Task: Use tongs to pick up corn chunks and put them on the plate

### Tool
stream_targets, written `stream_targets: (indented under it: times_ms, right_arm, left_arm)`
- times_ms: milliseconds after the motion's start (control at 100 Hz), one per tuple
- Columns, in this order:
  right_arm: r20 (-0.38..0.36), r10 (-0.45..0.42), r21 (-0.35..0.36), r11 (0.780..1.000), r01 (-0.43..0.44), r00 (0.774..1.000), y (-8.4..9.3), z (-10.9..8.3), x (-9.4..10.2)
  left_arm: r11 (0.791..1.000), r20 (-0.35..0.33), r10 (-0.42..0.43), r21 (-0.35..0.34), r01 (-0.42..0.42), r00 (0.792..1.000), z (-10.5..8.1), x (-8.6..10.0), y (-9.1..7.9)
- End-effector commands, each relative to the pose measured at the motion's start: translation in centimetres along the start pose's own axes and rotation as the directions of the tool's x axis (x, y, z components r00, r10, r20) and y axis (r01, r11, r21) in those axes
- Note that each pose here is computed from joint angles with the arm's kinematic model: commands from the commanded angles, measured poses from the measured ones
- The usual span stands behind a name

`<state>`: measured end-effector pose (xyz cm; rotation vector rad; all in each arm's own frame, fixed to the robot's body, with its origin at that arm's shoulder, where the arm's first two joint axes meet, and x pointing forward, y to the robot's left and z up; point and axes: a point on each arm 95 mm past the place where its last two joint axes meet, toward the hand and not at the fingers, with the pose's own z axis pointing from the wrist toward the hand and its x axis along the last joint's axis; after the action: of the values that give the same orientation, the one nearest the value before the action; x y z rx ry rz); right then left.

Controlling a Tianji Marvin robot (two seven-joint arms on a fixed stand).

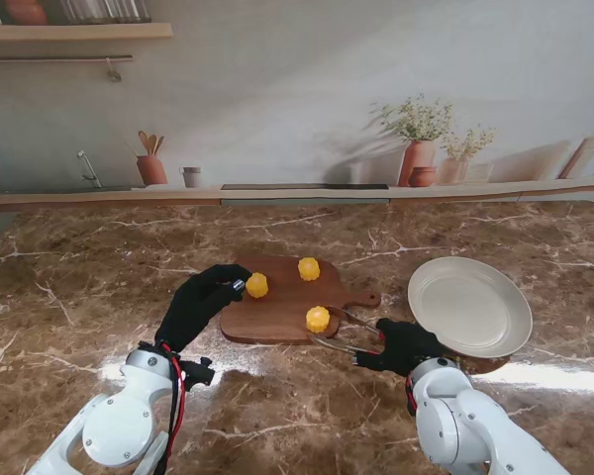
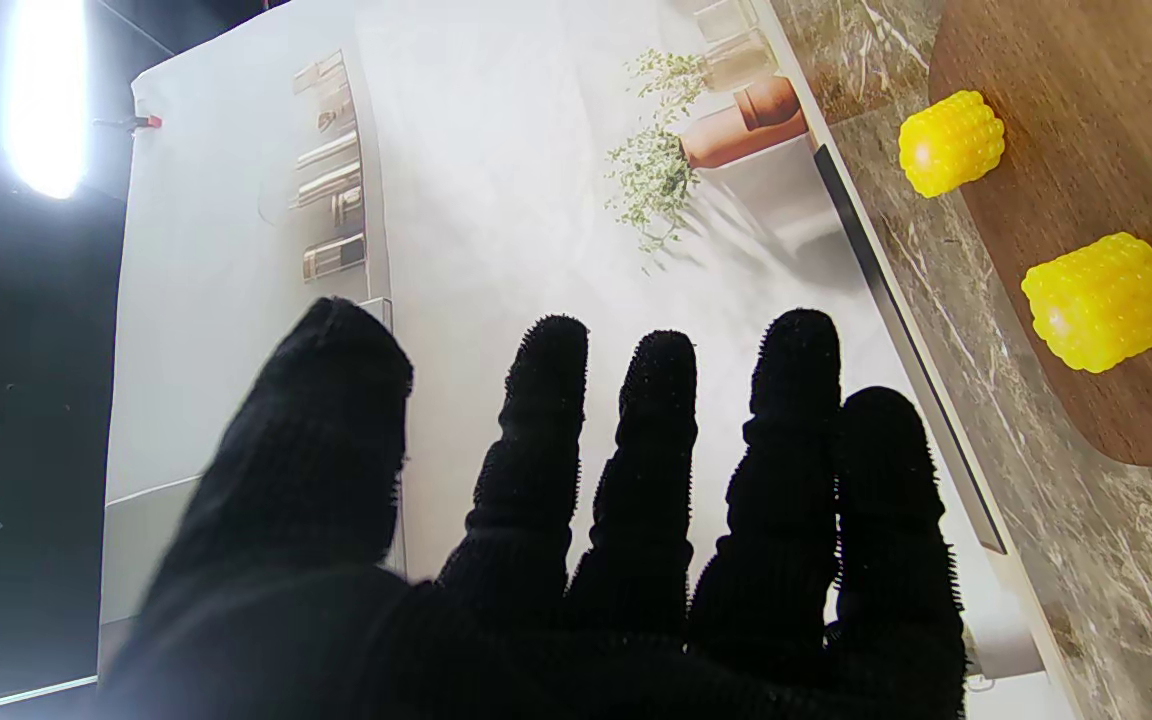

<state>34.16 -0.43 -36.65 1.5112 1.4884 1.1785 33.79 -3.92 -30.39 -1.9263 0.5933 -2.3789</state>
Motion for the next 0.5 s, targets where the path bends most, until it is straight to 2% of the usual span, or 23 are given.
stream_targets:
  times_ms: [0, 490]
  right_arm:
    - [-0.005, -0.001, 0.007, 1.0, 0.001, 1.0, -0.01, 0.22, 0.58]
    - [-0.015, -0.058, 0.015, 0.998, 0.058, 0.998, -0.61, 0.57, 1.23]
  left_arm:
    - [1.0, 0.006, 0.005, -0.007, -0.005, 1.0, -0.27, -0.37, 0.19]
    - [1.0, 0.004, -0.001, -0.011, 0.001, 1.0, -0.49, -0.47, 0.05]
